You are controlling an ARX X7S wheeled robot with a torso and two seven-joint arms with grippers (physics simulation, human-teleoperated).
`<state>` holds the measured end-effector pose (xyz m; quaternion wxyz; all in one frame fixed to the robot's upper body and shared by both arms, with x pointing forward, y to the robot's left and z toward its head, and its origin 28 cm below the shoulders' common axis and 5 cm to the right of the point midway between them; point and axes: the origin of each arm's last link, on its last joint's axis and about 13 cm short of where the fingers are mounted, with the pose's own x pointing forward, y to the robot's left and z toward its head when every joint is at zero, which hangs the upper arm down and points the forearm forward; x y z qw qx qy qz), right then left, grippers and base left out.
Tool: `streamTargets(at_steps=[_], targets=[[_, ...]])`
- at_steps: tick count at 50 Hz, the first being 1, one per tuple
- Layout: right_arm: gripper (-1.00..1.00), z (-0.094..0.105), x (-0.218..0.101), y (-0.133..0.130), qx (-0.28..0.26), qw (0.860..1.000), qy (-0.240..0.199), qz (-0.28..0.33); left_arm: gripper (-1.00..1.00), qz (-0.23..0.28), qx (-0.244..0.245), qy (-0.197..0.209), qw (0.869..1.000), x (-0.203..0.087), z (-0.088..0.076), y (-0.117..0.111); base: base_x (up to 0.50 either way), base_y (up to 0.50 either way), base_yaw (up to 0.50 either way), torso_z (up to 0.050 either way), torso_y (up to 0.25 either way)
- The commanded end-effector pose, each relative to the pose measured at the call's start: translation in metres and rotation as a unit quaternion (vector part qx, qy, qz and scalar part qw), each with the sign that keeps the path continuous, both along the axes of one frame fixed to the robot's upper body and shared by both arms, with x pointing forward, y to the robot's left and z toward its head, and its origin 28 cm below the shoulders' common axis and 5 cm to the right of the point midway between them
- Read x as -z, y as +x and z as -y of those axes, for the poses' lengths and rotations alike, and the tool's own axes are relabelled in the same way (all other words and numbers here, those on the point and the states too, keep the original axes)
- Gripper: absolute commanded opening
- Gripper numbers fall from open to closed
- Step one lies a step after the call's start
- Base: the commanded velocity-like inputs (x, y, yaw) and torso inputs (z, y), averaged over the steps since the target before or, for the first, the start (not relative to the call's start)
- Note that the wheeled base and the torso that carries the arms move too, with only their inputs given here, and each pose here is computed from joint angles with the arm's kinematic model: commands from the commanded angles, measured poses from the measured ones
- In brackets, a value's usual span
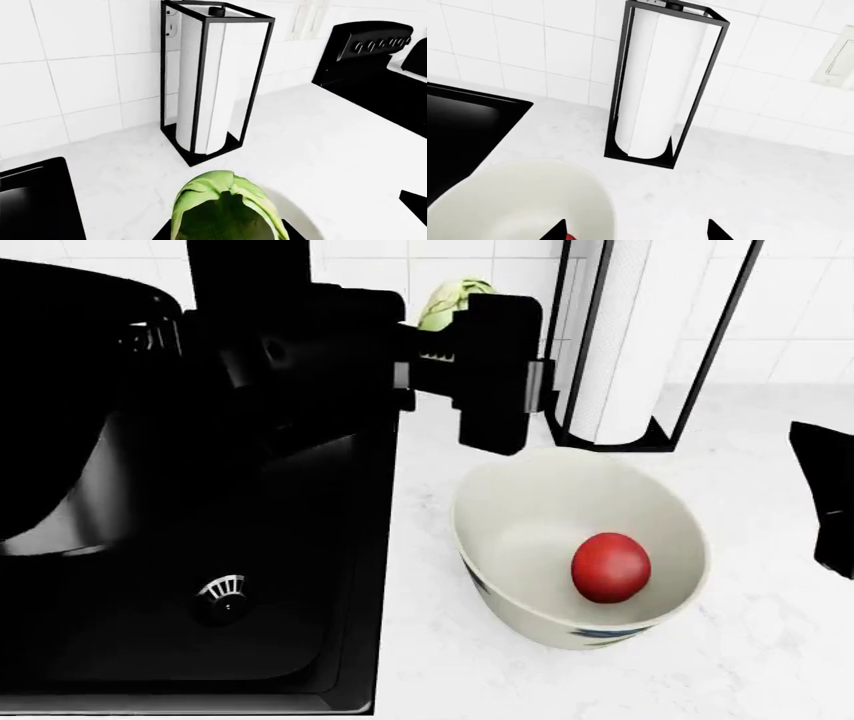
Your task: There is a mixed pile of frozen fruits and vegetables on the counter. Locate all the frozen vegetables and place the items in a bowl on the counter. Take all the frozen fruits and defrost them in a running sink.
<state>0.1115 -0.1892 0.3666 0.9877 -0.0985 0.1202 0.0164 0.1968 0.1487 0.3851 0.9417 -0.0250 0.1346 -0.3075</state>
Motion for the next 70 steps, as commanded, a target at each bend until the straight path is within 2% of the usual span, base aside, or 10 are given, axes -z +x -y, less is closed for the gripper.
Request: streamTargets(at_steps=[1, 20, 29, 35, 49, 56, 70], targets=[[1.0, 0.004, 0.002, -0.001, 0.014, 1.0, 0.005, 0.005, -1.0, -0.047, 0.042, 0.0, 0.998, 0.006, 0.01, 0.007, 0.0, 0.0, 0.0, 0.0, 0.0], [1.0, 0.017, 0.012, 0.002, 0.053, 0.999, 0.014, -0.004, -1.0, -0.073, 0.089, 0.033, 0.993, 0.025, 0.031, 0.01, 0.0, 0.0, 0.0, 0.0, 0.0], [1.0, 0.018, 0.016, 0.003, 0.053, 0.998, 0.012, -0.008, -1.0, -0.068, 0.083, 0.042, 0.993, 0.026, 0.031, 0.012, 0.0, 0.0, 0.0, 0.0, 0.0], [1.0, 0.016, 0.018, 0.005, 0.049, 0.999, 0.009, -0.012, -1.0, -0.072, 0.069, 0.044, 0.994, 0.028, 0.031, 0.021, 0.0, 0.0, 0.0, 0.0, 0.0], [1.0, 0.015, 0.021, 0.01, 0.044, 0.999, 0.008, -0.014, -1.0, -0.115, 0.081, 0.062, 0.988, 0.05, 0.042, 0.045, 0.0, 0.0, 0.0, 0.001, 0.0], [1.0, 0.016, 0.025, 0.011, 0.043, 0.999, 0.009, -0.016, -1.0, -0.123, 0.074, 0.063, 0.988, 0.055, 0.041, 0.057, 0.0, 0.0, 0.0, 0.0, 0.0], [1.0, 0.016, 0.027, 0.014, 0.043, 0.999, 0.009, -0.019, -1.0, -0.143, 0.083, 0.07, 0.984, 0.064, 0.045, 0.068, 0.0, 0.0, 0.0, 0.0, 0.001]])
